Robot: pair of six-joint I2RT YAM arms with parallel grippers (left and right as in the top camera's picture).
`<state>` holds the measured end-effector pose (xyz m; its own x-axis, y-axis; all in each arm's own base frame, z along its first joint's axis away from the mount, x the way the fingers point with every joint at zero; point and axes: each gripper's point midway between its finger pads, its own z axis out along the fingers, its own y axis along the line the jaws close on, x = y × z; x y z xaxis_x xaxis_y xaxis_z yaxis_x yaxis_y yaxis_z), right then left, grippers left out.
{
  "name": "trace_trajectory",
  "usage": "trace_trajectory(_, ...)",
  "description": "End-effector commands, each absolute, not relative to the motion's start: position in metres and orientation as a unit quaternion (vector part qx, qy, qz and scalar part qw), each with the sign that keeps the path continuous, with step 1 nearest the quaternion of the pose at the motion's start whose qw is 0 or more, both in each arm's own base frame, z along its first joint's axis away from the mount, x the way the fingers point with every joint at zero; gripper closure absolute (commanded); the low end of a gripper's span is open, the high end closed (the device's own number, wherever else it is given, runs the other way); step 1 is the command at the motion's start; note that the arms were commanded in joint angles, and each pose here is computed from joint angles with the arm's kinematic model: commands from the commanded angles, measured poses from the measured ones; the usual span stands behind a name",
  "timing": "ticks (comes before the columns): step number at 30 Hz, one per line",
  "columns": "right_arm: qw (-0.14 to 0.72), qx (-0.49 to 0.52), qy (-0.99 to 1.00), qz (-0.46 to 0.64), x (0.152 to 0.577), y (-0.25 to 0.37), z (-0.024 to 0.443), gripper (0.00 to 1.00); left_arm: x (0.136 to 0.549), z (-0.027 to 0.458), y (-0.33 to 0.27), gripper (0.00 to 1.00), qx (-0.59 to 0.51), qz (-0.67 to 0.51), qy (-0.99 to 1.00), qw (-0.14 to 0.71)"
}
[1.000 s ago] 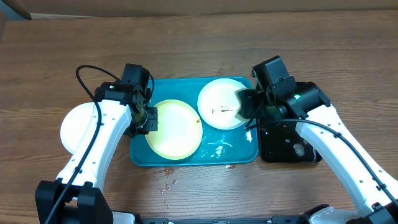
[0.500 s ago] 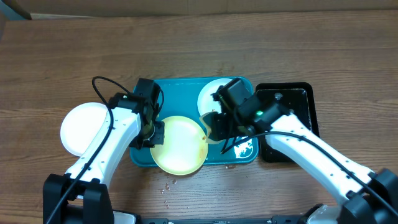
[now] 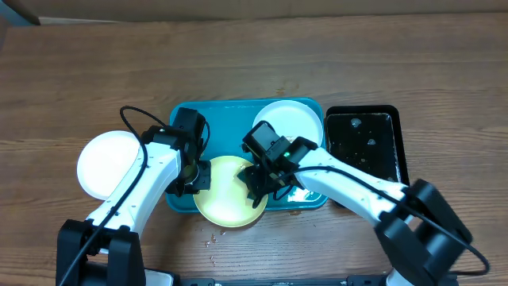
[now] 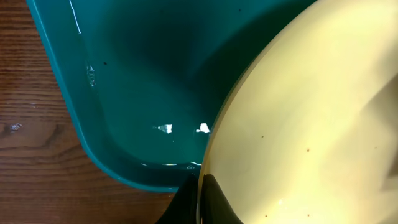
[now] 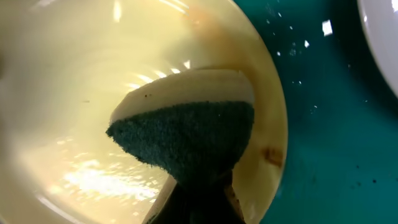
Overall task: Clean dirty plates on tray and stack at the side
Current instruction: 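Scrub the yellow plate with the sponge while the left gripper holds it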
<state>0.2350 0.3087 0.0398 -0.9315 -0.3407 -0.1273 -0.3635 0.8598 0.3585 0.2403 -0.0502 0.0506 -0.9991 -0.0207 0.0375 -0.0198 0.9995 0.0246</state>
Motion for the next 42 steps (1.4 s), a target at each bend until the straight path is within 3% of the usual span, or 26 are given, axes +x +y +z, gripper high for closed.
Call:
trace_trajectory(1, 0.039, -0.161, 0.973, 0.159, 0.243, 0.299, 0.028, 0.96, 0.238, 0.050, -0.051, 0.96, 0.017, -0.008, -1.000, 0.019)
trace_trajectory(6, 0.088, -0.112, 0.985, 0.096, 0.266, 0.280, 0.022, 0.96, 0.236, 0.050, -0.051, 0.96, 0.017, -0.009, -1.000, 0.022)
trace_trajectory(13, 0.105, -0.107, 0.984, 0.091, 0.273, 0.280, 0.024, 0.96, 0.236, 0.050, -0.051, 0.96, 0.017, -0.009, -1.000, 0.022)
trace_trajectory(18, 0.130, -0.026, 0.990, 0.055, 0.284, 0.265, 0.024, 0.96, 0.236, 0.050, -0.051, 0.96, 0.017, -0.009, -1.000, 0.023)
trace_trajectory(23, 0.133, -0.009, 0.989, 0.060, 0.287, 0.267, 0.027, 0.96, 0.235, 0.050, -0.051, 0.96, 0.017, -0.010, -1.000, 0.025)
trace_trajectory(34, 0.171, -0.007, 0.981, 0.089, 0.299, 0.276, 0.081, 0.96, 0.235, 0.050, -0.051, 0.96, 0.017, -0.010, -1.000, 0.025)
trace_trajectory(42, 0.195, 0.035, 0.978, 0.062, 0.310, 0.233, 0.110, 0.96, 0.235, 0.051, -0.050, 0.96, 0.017, -0.010, -0.999, 0.026)
